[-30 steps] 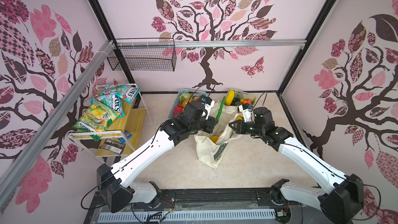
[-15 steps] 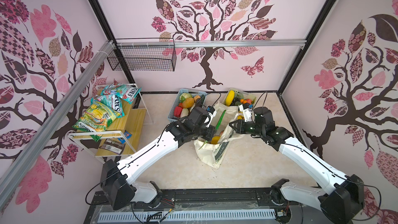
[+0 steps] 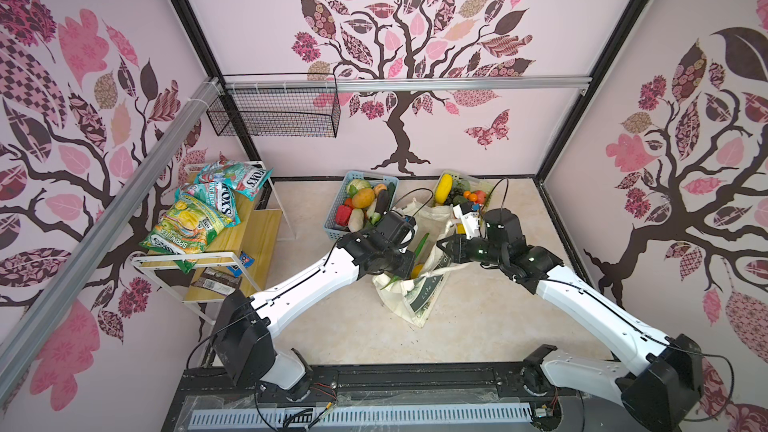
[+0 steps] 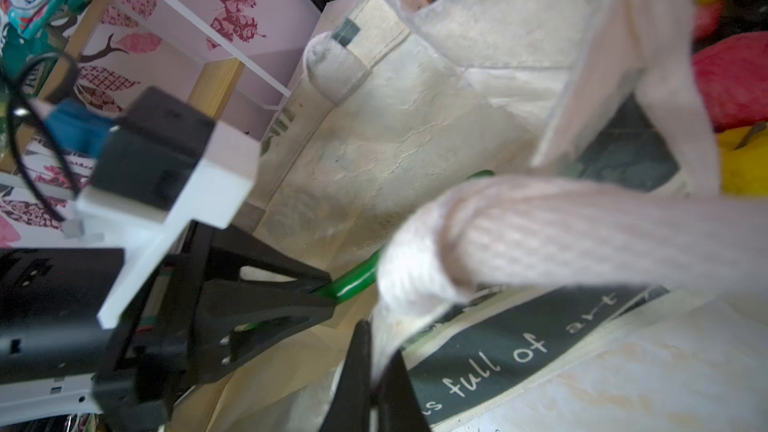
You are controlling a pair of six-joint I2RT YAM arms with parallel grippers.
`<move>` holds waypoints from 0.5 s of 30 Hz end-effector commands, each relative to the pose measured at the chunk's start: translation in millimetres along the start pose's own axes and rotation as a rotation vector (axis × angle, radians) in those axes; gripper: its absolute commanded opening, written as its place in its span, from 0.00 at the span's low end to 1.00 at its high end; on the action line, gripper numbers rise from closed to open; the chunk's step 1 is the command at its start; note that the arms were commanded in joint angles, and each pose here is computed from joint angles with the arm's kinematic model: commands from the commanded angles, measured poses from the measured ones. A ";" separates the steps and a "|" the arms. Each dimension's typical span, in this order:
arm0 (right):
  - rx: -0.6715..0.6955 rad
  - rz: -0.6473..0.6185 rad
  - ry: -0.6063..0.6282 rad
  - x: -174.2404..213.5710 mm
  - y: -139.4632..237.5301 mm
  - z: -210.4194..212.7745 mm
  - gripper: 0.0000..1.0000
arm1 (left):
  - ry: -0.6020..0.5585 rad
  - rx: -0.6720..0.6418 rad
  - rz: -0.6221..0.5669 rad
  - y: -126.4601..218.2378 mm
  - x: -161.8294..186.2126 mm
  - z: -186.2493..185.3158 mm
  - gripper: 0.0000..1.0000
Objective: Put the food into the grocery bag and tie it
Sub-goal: 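Lower the green vegetable into the bag and open the left gripper, then withdraw the left gripper from the bag back over the blue basket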
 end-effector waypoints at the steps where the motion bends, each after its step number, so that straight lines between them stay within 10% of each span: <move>1: -0.060 -0.072 0.109 -16.0 14.8 24.8 0.05 | 0.016 -0.042 0.013 -0.2 -8.5 -0.7 0.20; 15: -0.104 -0.041 0.106 7.4 9.8 21.9 0.06 | 0.036 -0.032 0.018 -1.2 -40.5 -12.9 0.39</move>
Point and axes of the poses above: each gripper's point midway between its finger pads, its own y axis back along the fingers, its own z axis along the line the jaws close on, x = y × z, the point moved 7 cm from there along y, back along the fingers, and after that the axes turned 7 degrees about y, right-handed, at the moved point
